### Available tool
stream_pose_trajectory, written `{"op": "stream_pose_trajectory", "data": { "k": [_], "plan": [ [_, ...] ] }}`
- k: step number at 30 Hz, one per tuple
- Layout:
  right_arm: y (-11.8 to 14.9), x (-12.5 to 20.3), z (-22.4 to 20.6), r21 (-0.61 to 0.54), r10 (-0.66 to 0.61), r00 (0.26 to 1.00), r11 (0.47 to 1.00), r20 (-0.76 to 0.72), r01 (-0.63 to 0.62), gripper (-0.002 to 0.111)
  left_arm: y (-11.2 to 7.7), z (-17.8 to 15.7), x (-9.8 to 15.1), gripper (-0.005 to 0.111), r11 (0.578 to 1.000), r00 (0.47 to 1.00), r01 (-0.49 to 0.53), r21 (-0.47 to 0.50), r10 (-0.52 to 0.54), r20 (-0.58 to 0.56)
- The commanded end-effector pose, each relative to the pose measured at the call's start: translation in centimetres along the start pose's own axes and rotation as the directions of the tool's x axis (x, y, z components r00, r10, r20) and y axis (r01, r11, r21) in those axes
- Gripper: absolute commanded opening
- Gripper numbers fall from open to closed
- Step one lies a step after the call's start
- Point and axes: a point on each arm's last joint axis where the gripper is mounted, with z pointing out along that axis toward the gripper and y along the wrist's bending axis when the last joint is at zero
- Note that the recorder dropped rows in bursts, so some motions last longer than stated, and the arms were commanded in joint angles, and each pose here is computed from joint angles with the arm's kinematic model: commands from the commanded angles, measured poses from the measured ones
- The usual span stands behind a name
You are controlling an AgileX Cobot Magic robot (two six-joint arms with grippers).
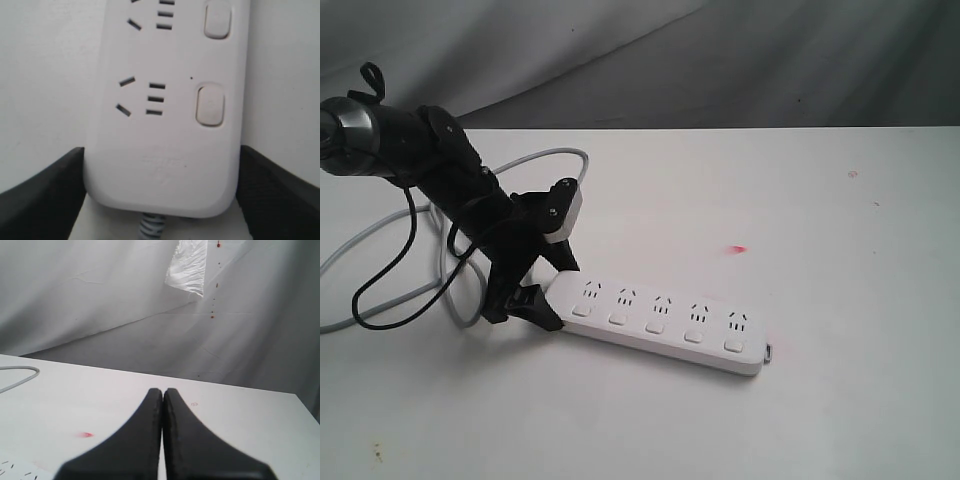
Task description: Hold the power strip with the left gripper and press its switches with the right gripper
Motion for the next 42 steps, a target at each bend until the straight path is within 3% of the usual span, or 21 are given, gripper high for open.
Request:
{"op": "stream_pose_trajectory", "data": {
  "k": [1,10,14,19,25,32,42],
  "plan": [
    [0.1,0.0,-0.1,-0.010,0.007,0.999,1.000,-0.042,-0.007,0.000,-0.1,0.0,0.0,0.067,1.000,1.000,-0.013,0.006,0.013,-0.018],
    [0.1,-7.0,-0.5,-0.103,-0.033,0.975,0.995,-0.222,0.011,0.000,-0.1,0.0,0.0,0.067,1.000,1.000,-0.013,0.006,0.013,-0.018],
    [-0.3,-10.7,1.3,-0.116,-0.047,0.961,0.993,-0.273,0.016,0.000,-0.1,0.0,0.0,0.067,1.000,1.000,-0.013,0.006,0.013,-0.018],
    [0.1,-12.7,4.4,-0.175,-0.066,0.919,0.985,-0.389,-0.003,0.000,-0.1,0.0,0.0,0.067,1.000,1.000,-0.013,0.006,0.013,-0.018],
    [2.3,-12.4,8.1,-0.314,-0.122,0.857,0.948,-0.500,-0.048,0.000,-0.1,0.0,0.0,0.067,1.000,1.000,-0.013,0.006,0.013,-0.018],
    [7.5,-8.4,11.5,-0.502,-0.279,0.715,0.857,-0.641,-0.116,0.000,-0.1,0.0,0.0,0.067,1.000,1.000,-0.013,0.006,0.013,-0.018],
    [13.0,-6.3,17.1,-0.714,-0.487,0.710,0.699,-0.508,-0.032,0.000,-0.1,0.0,0.0,0.067,1.000,1.000,-0.013,0.006,0.013,-0.018]
  ]
}}
